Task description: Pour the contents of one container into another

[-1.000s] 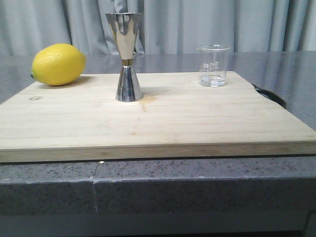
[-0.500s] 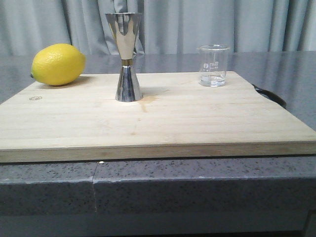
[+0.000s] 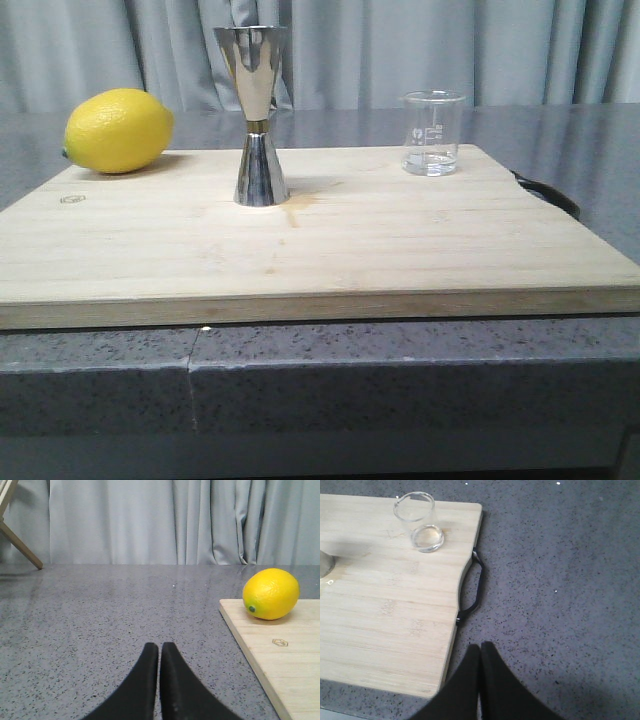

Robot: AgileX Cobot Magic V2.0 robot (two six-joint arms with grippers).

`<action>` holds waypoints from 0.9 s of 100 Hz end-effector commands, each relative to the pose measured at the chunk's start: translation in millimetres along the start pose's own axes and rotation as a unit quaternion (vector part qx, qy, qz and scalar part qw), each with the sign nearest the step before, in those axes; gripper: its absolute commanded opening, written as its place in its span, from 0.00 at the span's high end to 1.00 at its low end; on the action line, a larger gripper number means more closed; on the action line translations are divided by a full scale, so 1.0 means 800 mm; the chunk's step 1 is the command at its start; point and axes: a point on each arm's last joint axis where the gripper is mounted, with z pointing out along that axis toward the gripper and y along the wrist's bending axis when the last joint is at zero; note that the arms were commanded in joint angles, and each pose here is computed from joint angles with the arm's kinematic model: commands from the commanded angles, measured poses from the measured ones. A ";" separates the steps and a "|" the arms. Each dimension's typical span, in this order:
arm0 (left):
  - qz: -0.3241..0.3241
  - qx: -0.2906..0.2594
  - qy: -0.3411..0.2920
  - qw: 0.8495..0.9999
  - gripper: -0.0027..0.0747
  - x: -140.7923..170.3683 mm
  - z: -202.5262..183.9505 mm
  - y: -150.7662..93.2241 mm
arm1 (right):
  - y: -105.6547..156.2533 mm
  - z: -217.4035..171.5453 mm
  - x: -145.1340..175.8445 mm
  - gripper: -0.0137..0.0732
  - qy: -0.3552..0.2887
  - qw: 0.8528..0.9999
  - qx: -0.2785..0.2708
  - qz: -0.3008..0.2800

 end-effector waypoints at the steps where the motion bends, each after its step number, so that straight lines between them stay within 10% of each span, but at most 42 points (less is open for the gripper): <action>1: -0.009 0.003 -0.049 0.999 0.99 -0.006 -0.003 0.000 | -0.003 -0.011 -0.010 0.92 -0.058 0.998 0.010 -0.005; 42: -0.009 0.003 -0.049 0.999 0.99 -0.006 -0.003 0.000 | -0.028 -0.008 0.128 0.92 -0.331 0.938 0.097 0.031; 90: -0.009 0.003 -0.049 0.999 0.99 -0.006 -0.003 0.000 | -0.029 0.030 0.211 0.92 -0.340 0.935 0.097 0.031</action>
